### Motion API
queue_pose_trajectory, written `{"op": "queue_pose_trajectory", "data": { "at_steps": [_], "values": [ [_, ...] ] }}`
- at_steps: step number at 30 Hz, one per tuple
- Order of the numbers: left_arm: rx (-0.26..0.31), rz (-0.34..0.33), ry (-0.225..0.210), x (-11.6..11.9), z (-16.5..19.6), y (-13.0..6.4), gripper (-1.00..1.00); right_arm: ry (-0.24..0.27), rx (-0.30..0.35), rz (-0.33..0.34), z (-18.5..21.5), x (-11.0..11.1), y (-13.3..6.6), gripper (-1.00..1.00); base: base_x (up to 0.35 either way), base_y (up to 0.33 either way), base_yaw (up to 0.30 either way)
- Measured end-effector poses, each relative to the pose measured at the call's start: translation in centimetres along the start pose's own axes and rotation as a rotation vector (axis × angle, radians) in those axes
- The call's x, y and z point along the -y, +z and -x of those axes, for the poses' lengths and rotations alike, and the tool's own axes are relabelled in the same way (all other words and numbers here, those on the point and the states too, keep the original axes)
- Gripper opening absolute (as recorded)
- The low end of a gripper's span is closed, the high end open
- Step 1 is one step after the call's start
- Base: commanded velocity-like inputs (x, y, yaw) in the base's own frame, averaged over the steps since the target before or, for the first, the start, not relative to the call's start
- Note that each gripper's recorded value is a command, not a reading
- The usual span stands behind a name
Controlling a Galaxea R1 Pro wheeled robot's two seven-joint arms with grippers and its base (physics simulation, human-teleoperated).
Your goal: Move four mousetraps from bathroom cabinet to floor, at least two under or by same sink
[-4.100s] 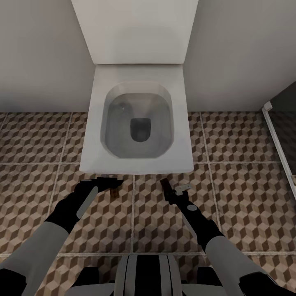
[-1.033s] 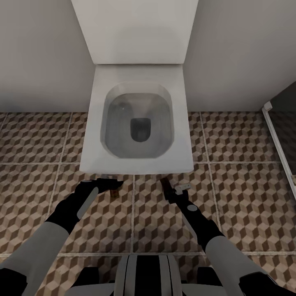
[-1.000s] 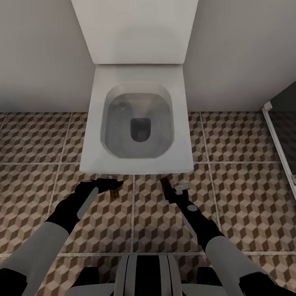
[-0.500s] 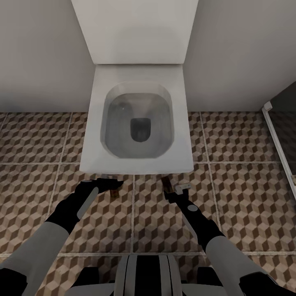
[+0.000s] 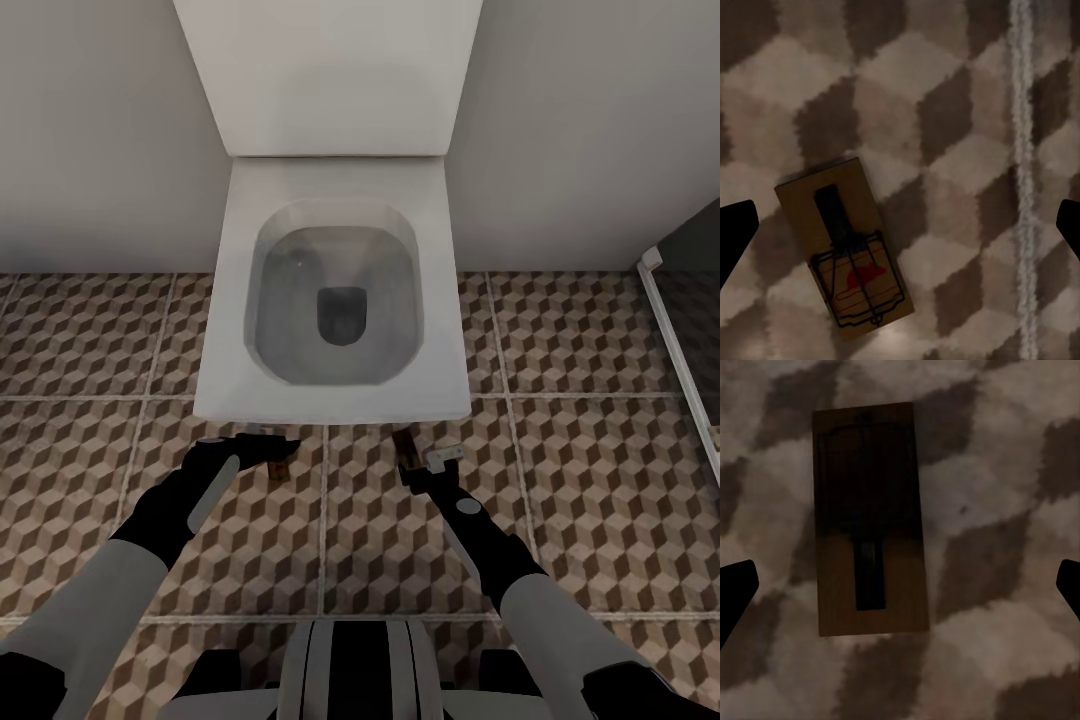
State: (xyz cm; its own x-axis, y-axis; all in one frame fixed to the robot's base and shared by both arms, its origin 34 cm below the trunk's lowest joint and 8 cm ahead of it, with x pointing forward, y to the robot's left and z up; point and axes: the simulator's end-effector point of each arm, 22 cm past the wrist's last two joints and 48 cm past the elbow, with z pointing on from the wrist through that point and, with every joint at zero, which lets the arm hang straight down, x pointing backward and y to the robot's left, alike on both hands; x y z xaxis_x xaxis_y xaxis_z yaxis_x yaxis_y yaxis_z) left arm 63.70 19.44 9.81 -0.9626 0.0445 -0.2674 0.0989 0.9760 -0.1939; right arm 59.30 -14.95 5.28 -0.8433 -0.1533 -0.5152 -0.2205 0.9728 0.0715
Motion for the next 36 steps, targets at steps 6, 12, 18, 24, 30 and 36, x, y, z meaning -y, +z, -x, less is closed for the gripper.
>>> {"op": "queue_pose_trajectory", "data": {
  "at_steps": [6,12,18,24,30,36],
  "values": [
    [-0.001,0.000,0.000,0.00,-0.04,0.03,1.00,0.000,0.000,0.000,-0.02,0.00,0.01,1.00,-0.095,0.000,0.000],
    [-0.001,0.000,0.000,-0.02,-0.04,0.04,1.00,0.000,-0.001,0.000,-0.04,0.03,0.02,1.00,-0.269,0.000,0.000],
    [-0.001,0.000,0.000,0.00,-0.06,0.05,1.00,0.000,-0.001,-0.001,-0.05,0.06,0.02,1.00,-0.308,0.000,0.000],
    [-0.001,0.000,0.001,0.01,-0.06,0.05,1.00,-0.001,-0.001,-0.001,-0.06,0.08,0.02,1.00,-0.315,0.000,0.000],
    [-0.002,-0.001,0.000,0.02,-0.08,0.06,1.00,-0.001,-0.001,-0.001,-0.06,0.08,0.02,1.00,-0.317,0.000,0.000],
    [-0.002,-0.001,-0.001,0.01,-0.11,0.06,1.00,-0.001,-0.001,-0.001,-0.06,0.08,0.02,1.00,-0.317,0.000,0.000]
  ]
}}
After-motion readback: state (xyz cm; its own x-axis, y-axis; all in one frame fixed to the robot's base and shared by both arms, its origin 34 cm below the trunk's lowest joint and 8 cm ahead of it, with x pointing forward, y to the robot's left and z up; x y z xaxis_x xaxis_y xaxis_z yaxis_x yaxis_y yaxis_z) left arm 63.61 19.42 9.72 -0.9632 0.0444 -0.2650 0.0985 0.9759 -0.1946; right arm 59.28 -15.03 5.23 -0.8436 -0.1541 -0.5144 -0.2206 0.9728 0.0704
